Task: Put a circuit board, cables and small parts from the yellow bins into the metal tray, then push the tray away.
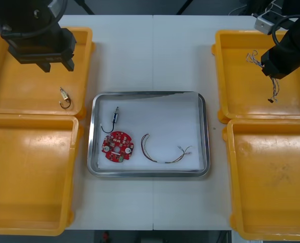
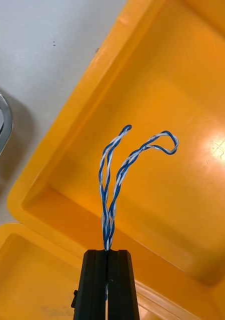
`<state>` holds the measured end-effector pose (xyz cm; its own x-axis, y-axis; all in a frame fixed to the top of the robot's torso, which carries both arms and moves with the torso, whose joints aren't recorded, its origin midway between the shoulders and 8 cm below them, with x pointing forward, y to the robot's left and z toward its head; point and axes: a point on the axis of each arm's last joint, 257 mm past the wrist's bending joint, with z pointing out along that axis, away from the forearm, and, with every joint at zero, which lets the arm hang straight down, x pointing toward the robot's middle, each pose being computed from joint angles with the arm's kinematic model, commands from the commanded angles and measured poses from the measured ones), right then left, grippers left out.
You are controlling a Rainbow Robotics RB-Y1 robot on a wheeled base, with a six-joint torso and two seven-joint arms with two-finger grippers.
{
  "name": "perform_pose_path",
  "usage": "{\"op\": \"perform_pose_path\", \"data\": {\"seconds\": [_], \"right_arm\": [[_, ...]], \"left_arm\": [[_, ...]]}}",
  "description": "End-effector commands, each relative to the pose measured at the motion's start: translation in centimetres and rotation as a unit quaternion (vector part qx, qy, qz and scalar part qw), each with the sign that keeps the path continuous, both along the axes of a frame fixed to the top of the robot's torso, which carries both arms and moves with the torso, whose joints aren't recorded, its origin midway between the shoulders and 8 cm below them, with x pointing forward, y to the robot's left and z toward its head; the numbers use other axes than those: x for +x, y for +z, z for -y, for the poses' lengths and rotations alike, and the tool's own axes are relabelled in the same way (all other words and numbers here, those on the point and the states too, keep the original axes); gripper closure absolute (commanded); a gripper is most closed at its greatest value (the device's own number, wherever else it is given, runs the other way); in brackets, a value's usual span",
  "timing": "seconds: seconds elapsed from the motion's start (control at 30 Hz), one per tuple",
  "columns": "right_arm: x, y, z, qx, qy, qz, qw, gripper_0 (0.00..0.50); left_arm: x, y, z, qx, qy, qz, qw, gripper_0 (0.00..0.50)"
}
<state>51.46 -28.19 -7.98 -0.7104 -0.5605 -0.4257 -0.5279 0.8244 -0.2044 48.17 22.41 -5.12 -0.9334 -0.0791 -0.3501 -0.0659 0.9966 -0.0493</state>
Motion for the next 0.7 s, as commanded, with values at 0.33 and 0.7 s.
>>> {"op": "perform_pose_path", "data": {"seconds": [0.33, 0.7], "right_arm": [[-1.3, -2.2, -8.1, 0.006, 0.122, 0.014, 0.992, 0.500], [-4.1, -4.4, -16.1, -0.017, 0.251, 0.018, 0.968, 0.500]], "left_arm": [[5.1, 3.8, -7.6, -0.036, 0.174, 0.056, 0.9826, 0.000], [8.8, 1.1, -10.6, -0.059, 0.224, 0.088, 0.9688, 0.000]]}}
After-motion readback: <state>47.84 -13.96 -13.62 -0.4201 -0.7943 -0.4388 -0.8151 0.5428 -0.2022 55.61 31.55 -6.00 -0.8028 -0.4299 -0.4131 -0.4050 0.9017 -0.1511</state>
